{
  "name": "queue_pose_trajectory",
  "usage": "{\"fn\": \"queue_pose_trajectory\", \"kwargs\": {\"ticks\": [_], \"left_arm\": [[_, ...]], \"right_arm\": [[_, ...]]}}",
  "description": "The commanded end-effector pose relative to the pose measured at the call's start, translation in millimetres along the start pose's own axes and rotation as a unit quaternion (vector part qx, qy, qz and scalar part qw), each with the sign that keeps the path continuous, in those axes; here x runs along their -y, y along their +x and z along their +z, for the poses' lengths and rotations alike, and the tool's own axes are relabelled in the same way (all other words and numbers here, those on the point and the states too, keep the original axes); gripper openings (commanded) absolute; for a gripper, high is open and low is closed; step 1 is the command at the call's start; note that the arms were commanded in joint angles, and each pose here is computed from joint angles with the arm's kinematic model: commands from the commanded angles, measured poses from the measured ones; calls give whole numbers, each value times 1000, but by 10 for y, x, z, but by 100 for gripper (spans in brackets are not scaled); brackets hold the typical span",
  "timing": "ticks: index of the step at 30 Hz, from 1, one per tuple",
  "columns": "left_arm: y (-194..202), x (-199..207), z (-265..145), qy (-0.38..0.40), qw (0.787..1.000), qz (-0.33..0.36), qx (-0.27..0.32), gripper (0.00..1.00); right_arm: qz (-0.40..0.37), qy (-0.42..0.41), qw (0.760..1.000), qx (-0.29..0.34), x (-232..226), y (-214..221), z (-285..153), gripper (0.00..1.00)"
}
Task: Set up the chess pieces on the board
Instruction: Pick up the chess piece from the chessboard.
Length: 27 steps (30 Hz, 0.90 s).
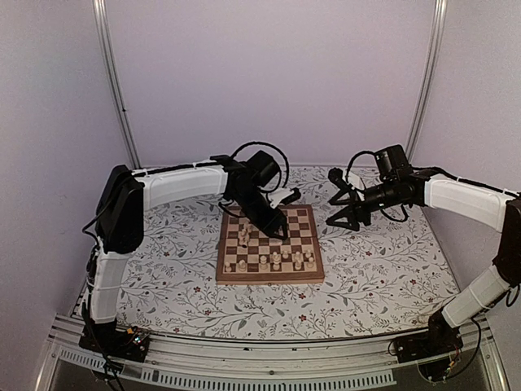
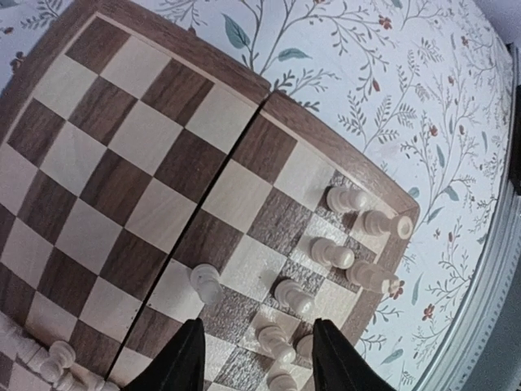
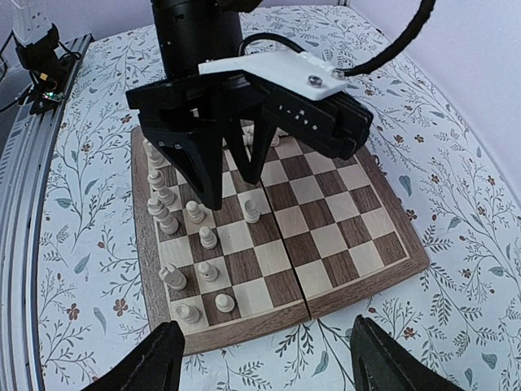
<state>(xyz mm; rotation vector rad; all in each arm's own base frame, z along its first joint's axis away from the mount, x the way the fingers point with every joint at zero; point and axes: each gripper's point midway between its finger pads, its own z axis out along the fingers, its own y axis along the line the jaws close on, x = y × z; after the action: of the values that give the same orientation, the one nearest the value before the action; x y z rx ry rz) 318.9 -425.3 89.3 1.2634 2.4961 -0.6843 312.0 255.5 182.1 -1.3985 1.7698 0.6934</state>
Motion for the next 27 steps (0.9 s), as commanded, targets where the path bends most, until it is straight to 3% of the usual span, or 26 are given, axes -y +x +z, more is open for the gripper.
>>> {"fn": "queue_pose_trajectory", "kwargs": {"ticks": [1,7,15,27], "left_arm": [[-156,-148,44,-37,999,-9,19,47],[-169,-256,137,-62,998,-15,20,41],[-117,-223,321,-55,998,-15,7,41],[-132,-165,192,-54,998,-11,7,14]], "right_arm": [[3,-4,1000,-7,-12,49,15,73],[3,-5,1000,-7,-12,53,17,73],[2,-6,1000,-10,-11,74,33,73],[4,-7,1000,-11,-10,89,43,72]]}}
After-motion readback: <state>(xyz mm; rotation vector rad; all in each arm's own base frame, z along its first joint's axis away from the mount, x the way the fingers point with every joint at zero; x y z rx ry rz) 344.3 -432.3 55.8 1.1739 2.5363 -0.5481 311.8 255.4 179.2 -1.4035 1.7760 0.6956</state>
